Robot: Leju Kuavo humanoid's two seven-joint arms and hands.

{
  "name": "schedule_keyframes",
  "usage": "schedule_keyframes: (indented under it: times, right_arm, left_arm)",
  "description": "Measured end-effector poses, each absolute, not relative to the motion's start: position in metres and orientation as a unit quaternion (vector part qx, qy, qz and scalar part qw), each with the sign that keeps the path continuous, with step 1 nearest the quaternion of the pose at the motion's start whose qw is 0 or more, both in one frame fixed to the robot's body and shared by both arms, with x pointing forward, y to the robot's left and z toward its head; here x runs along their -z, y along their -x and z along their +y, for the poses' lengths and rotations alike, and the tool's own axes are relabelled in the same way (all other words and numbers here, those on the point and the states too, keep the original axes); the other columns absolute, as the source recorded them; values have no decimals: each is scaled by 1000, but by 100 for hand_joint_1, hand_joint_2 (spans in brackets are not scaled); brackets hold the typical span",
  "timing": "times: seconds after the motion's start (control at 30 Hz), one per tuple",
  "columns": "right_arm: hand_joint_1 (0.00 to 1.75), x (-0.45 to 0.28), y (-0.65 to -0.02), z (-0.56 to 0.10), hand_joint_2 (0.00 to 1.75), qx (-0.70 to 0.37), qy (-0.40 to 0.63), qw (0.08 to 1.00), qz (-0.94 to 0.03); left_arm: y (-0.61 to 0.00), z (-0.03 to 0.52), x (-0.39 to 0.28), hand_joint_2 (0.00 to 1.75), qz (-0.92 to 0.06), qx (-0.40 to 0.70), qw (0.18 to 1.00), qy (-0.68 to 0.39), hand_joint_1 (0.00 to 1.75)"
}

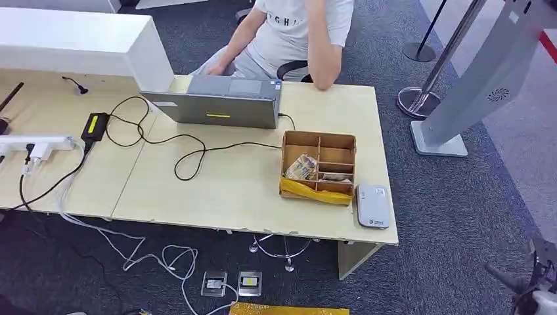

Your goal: Pass the card to the sensor for recognition and then transmit it.

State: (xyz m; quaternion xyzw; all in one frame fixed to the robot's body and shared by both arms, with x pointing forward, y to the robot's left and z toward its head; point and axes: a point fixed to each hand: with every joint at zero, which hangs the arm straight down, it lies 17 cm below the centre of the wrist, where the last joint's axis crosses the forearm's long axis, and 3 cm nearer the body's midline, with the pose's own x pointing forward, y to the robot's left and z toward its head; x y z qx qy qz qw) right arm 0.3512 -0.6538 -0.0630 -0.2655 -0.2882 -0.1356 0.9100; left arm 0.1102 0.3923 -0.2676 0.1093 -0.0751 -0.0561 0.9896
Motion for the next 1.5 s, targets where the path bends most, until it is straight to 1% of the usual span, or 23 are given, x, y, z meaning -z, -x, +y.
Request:
schedule_keyframes:
  times: [0.13, 0.3, 0.47, 0.5, 0.6, 0.63, 0.77, 0.83, 0.93, 1.0, 1.27, 1.3, 1.4, 1.43, 1.47, 1.5]
  right_arm:
    - [0, 93, -317, -646, 175, 159, 258, 915, -266]
    - [0, 143, -243, -632, 175, 199, 249, 923, -214]
    - [0, 173, -184, -621, 175, 244, 242, 919, -193]
    - [0, 177, -175, -619, 0, 249, 241, 918, -192]
    - [0, 190, -157, -606, 0, 272, 238, 915, -180]
    - [0, 193, -150, -605, 0, 276, 251, 912, -170]
    - [0, 199, -117, -599, 0, 276, 348, 888, -120]
    - [0, 210, -120, -571, 0, 263, 338, 894, -133]
    - [0, 221, -140, -525, 0, 246, 318, 898, -178]
    - [0, 228, -138, -506, 0, 243, 308, 904, -168]
    - [0, 238, -132, -478, 0, 241, 292, 913, -150]
    - [0, 240, -133, -474, 0, 241, 283, 916, -151]
    - [0, 250, -140, -445, 0, 238, 210, 937, -149]
    - [0, 252, -142, -440, 0, 235, 199, 939, -151]
    - [0, 252, -145, -435, 0, 230, 190, 942, -155]
    - [0, 252, -146, -432, 0, 227, 185, 943, -159]
  left_arm:
    - [-110, 390, 268, 0, -76, 55, 990, -110, 0]
    - [-115, 393, 267, 0, -87, 42, 988, -122, 0]
    - [-119, 394, 266, 0, -100, 20, 987, -122, 0]
    - [-120, 395, 266, 0, -100, 9, 987, -123, 0]
    - [-120, 400, 266, 0, -97, -45, 986, -130, 0]
    - [-120, 404, 265, 0, -97, -63, 983, -141, 0]
    - [-119, 427, 260, 0, -102, -130, 963, -211, 0]
    - [-123, 420, 260, 0, -116, -183, 956, -196, 0]
    - [-132, 414, 259, 0, -136, -246, 943, -176, 0]
    - [-132, 418, 258, 0, -139, -269, 935, -186, 0]
    - [-125, 418, 259, 0, -124, -315, 921, -194, 0]
    - [-123, 416, 260, 0, -116, -322, 920, -190, 0]
    - [-122, 411, 262, 0, -111, -330, 921, -177, 0]
    - [-123, 411, 262, 0, -112, -330, 921, -175, 47]
    - [-123, 410, 262, 0, -112, -330, 921, -173, 166]
    - [-124, 409, 262, 0, -113, -331, 921, -170, 175]
